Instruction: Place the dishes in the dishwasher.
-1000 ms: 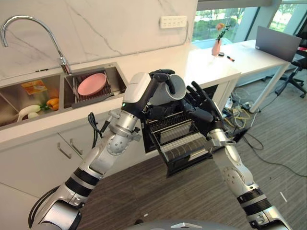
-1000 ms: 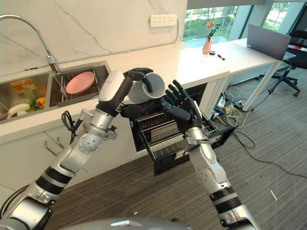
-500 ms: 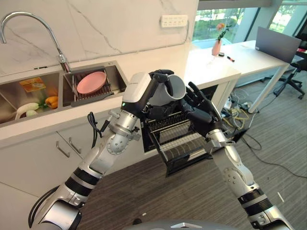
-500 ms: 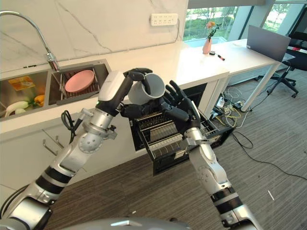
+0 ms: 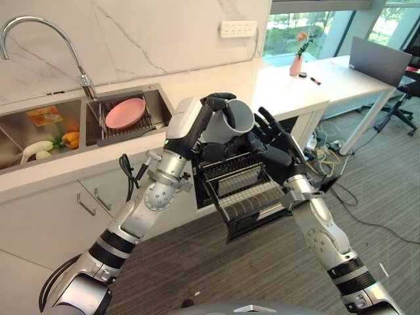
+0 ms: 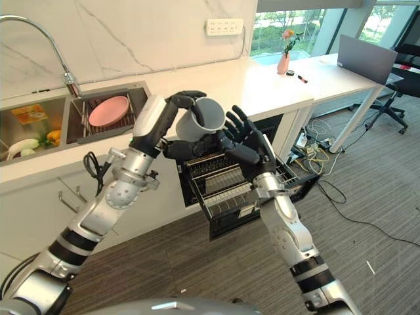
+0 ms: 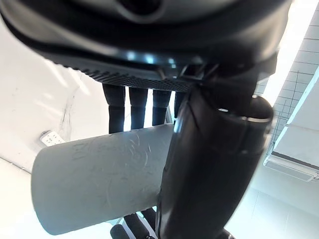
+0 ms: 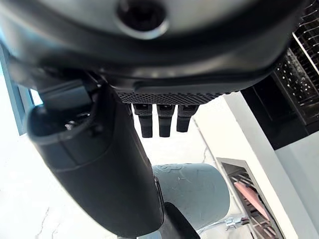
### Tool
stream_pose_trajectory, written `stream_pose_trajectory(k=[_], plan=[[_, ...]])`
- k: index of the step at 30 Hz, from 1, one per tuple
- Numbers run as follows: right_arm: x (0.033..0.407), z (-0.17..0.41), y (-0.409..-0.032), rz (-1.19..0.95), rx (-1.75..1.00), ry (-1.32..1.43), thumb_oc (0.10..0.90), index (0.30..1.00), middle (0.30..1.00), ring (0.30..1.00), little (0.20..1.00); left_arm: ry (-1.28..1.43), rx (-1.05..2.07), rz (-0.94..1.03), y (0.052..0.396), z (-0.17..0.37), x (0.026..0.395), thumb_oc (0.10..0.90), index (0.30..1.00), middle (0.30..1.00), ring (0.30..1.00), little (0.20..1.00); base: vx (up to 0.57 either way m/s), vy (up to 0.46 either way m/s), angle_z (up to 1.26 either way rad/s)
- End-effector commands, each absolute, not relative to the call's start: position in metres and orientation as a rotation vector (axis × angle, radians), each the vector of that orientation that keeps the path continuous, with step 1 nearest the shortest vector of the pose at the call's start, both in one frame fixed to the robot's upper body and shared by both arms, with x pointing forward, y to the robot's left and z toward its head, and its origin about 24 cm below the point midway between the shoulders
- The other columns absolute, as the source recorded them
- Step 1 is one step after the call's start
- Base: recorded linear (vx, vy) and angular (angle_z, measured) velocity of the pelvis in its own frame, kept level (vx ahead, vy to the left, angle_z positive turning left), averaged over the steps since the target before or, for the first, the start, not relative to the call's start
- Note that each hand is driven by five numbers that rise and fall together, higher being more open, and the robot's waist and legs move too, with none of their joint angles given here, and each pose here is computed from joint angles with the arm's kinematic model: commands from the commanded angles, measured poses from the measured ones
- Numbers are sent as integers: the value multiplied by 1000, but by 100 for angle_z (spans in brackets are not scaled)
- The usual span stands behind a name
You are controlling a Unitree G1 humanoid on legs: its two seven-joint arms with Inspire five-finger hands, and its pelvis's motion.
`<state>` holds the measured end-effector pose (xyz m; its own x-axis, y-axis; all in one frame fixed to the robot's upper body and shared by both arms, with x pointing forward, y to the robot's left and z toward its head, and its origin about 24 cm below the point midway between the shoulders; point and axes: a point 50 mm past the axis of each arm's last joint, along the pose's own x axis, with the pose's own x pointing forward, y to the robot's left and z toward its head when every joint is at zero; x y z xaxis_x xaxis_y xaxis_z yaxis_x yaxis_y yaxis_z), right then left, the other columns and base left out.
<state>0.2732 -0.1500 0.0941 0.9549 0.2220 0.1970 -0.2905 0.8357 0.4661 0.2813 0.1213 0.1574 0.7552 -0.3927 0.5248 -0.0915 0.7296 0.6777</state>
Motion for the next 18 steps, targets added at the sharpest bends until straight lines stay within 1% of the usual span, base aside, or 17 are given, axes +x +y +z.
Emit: stream_pose_trajectory(k=[1,13,16,17,18], plan=[[270,193,-147,440,587,-626,800,900,900,900,900,-910,676,-105,122,200,283,400,300,300,300,300,0,0,0],[267,195,-155,413,567,-650,800,900,900,900,900,-896,597,-44,130,204,284,400,300,300,300,300,0,0,0],[265,195,-161,384,496,-656,800,900,900,900,900,-892,562,-26,135,206,283,400,300,300,300,300,0,0,0],[264,194,-170,343,411,-660,800,900,900,900,900,-891,506,-13,139,209,282,400,300,300,300,300,0,0,0],[264,194,-170,343,410,-660,800,900,900,900,900,-891,505,-13,139,209,282,400,300,300,300,300,0,0,0]])
